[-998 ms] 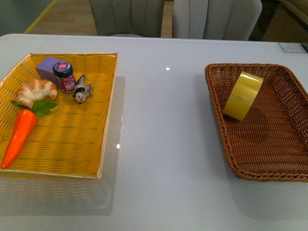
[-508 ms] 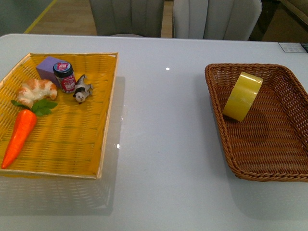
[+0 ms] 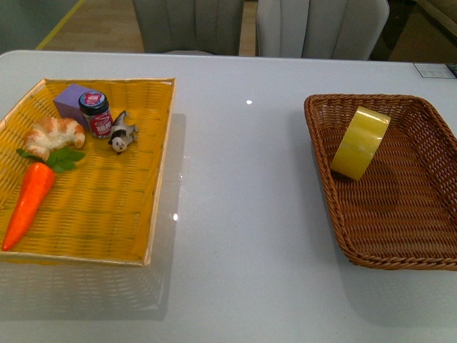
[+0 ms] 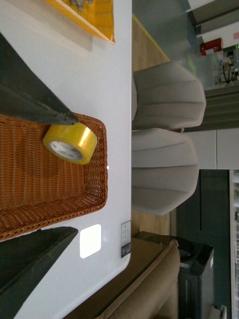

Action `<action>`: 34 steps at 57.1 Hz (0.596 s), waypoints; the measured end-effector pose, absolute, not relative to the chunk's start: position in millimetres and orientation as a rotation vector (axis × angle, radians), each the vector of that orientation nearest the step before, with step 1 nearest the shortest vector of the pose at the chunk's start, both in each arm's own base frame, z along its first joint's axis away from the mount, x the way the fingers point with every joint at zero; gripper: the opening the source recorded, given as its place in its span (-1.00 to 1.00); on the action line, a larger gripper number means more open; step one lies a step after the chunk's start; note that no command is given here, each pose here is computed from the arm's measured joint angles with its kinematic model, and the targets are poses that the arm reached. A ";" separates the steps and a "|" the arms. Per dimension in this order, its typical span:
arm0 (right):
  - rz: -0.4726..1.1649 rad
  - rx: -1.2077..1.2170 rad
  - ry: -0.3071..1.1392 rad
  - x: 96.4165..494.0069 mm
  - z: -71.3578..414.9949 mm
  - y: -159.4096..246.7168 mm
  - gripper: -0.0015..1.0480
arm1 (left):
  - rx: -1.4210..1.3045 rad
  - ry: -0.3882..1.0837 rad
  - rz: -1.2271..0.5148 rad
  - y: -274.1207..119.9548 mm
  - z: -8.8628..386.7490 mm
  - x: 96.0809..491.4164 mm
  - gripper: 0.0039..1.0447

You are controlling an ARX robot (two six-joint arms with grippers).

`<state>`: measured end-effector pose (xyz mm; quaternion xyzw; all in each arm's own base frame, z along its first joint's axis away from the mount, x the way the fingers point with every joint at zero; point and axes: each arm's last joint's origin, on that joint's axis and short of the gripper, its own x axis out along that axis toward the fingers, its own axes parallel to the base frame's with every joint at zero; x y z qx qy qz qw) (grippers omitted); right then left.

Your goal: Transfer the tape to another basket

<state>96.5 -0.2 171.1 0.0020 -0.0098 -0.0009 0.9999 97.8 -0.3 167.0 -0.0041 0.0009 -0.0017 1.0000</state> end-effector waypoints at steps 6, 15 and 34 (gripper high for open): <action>-0.002 0.004 -0.020 96.5 171.1 -0.2 0.76 | -0.008 0.002 -0.003 -0.3 167.0 97.8 0.70; -0.002 0.004 -0.020 96.5 171.1 -0.2 0.83 | -0.006 0.002 -0.003 -0.3 167.0 97.8 0.83; -0.002 0.004 -0.020 96.5 171.1 -0.2 0.83 | -0.006 0.001 -0.004 -0.4 167.1 97.8 0.83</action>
